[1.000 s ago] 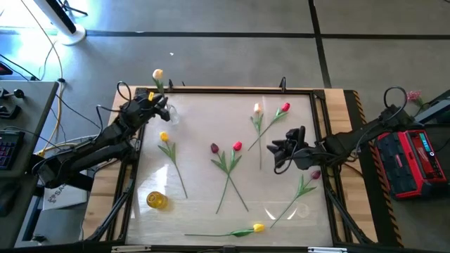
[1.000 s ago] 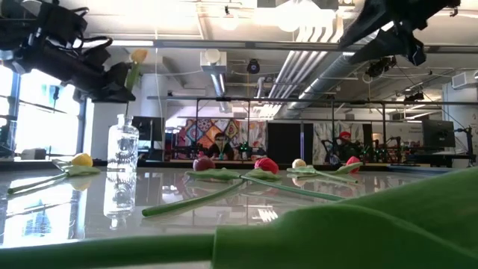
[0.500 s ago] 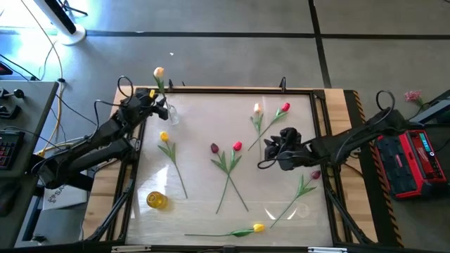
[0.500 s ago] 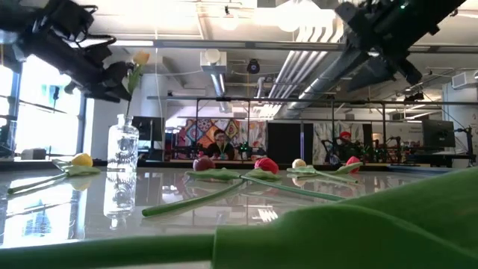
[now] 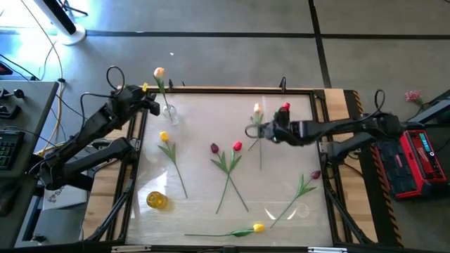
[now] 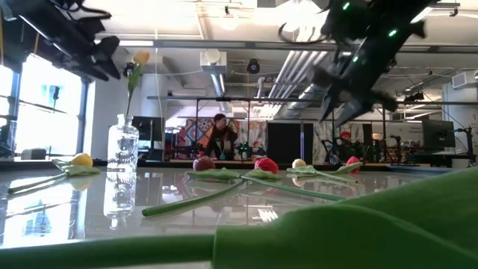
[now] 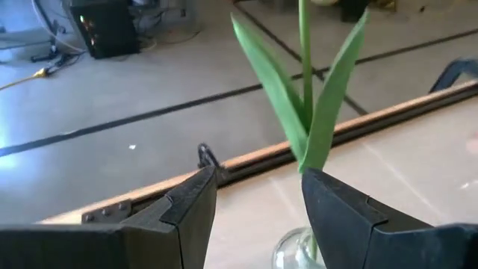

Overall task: Sort flowers into vase by color
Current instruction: Put the light yellow tulip into the transparent vase

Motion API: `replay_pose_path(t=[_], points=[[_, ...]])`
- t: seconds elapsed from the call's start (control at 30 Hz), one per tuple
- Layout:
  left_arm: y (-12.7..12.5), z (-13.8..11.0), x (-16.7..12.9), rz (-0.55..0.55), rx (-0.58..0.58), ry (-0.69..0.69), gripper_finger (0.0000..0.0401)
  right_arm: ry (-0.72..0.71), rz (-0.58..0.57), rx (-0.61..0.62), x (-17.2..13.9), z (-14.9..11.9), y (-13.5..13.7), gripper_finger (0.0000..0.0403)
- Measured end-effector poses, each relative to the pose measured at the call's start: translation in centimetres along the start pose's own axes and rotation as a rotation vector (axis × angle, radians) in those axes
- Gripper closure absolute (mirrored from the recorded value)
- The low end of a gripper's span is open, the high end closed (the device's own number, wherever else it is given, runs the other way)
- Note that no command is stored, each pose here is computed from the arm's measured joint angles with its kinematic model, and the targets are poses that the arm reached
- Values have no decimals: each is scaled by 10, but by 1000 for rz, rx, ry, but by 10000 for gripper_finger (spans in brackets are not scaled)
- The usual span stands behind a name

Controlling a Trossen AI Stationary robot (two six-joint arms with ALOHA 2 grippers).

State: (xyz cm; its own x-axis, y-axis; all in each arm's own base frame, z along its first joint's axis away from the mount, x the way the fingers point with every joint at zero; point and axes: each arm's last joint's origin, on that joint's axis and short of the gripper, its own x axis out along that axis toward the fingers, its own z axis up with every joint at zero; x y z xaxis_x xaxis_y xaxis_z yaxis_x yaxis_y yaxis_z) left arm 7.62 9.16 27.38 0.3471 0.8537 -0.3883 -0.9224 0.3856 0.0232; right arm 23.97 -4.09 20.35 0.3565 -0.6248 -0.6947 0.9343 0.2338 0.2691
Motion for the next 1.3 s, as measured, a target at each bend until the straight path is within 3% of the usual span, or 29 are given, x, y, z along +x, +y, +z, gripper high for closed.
replay_pose_path(t=[0.13, 0.3, 0.67, 1.03, 1.17, 1.3], points=[[0, 1, -9, -79, -37, -31, 214, 73, -11, 15, 30, 20, -7, 238], [0, 1, -16, -89, -67, -62, 215, 183, 73, 83, 71, 45, -9, 238], [-3, -7, -24, -172, -42, -16, 215, 357, -139, -132, 119, 69, 15, 238], [-6, -8, -26, -201, -23, -10, 215, 435, -226, -149, 153, 73, 14, 240], [-8, -9, -27, -221, 0, -11, 215, 455, -229, -137, 157, 75, 8, 271], [-9, -9, -28, -239, 8, -12, 215, 473, -214, -143, 158, 78, 5, 333]])
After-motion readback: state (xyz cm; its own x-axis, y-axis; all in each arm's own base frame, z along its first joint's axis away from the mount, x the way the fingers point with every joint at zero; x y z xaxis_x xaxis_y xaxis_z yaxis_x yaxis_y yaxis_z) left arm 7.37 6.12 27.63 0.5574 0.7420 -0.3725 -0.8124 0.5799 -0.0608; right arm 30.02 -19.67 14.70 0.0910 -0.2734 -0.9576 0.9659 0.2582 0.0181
